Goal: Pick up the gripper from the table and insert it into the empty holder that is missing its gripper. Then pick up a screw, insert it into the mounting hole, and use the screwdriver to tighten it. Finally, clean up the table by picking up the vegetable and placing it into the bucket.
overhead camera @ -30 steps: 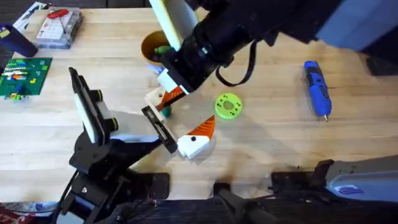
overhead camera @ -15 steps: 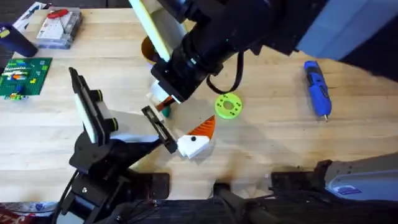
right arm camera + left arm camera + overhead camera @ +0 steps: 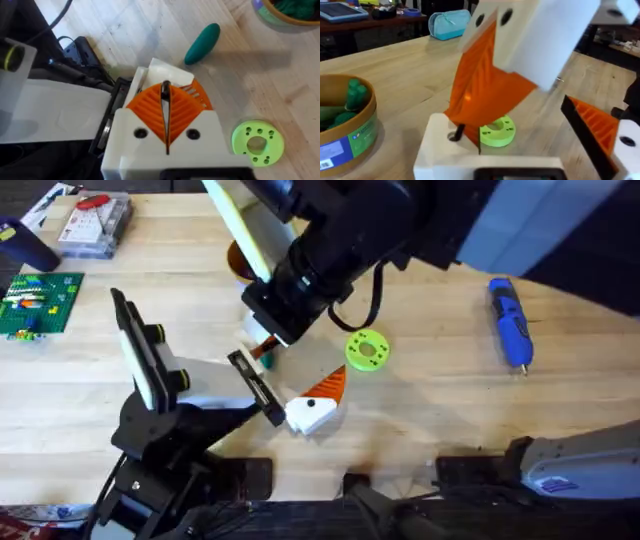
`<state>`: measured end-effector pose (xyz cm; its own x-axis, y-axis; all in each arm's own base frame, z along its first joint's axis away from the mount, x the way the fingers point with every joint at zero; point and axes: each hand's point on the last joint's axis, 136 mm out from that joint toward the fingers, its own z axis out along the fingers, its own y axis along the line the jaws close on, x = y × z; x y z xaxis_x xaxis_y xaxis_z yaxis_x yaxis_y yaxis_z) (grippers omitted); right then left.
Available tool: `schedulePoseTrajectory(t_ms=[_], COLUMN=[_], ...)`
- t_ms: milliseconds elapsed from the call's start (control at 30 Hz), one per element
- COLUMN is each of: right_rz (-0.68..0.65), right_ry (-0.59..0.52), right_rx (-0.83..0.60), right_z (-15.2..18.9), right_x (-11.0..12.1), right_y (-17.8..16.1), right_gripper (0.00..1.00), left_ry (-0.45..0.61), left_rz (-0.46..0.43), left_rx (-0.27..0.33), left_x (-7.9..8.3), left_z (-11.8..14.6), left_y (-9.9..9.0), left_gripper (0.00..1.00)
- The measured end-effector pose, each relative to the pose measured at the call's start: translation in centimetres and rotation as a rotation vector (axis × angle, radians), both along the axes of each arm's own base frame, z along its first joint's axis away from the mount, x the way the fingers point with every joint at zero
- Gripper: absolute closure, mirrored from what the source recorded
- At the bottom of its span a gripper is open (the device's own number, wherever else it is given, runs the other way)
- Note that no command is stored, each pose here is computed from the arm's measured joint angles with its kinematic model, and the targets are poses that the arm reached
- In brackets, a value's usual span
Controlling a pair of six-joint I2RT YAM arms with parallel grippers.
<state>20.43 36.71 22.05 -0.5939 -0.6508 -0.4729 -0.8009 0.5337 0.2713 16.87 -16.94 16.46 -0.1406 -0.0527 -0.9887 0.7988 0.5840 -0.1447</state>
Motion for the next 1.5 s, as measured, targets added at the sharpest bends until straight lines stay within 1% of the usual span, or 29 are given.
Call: schedulePoseTrajectory(t_ms=[667, 933, 1500], right_rz=[-0.008, -0.009, -0.008], right_ry=[-0.011, -0.007, -0.012], right_rx=[-0.010, -0.016, -0.007], right_z=[-0.19, -1.04, -0.97], right_x=[0.29, 0.72, 0.86], right_y=[-0.08, 0.54, 0.77], right_gripper=[0.997, 0.997, 0.997], left_ry=[0.002, 0.015, 0.017], left_rz=[0.000, 0.003, 0.010], left_rx=[-0.001, -0.010, -0.011], left_x=[0.01, 0.03, 0.13], left_z=[-0.01, -0.03, -0.02], left_y=[0.00, 0.02, 0.10], left_gripper=[0.006, 0.006, 0.006])
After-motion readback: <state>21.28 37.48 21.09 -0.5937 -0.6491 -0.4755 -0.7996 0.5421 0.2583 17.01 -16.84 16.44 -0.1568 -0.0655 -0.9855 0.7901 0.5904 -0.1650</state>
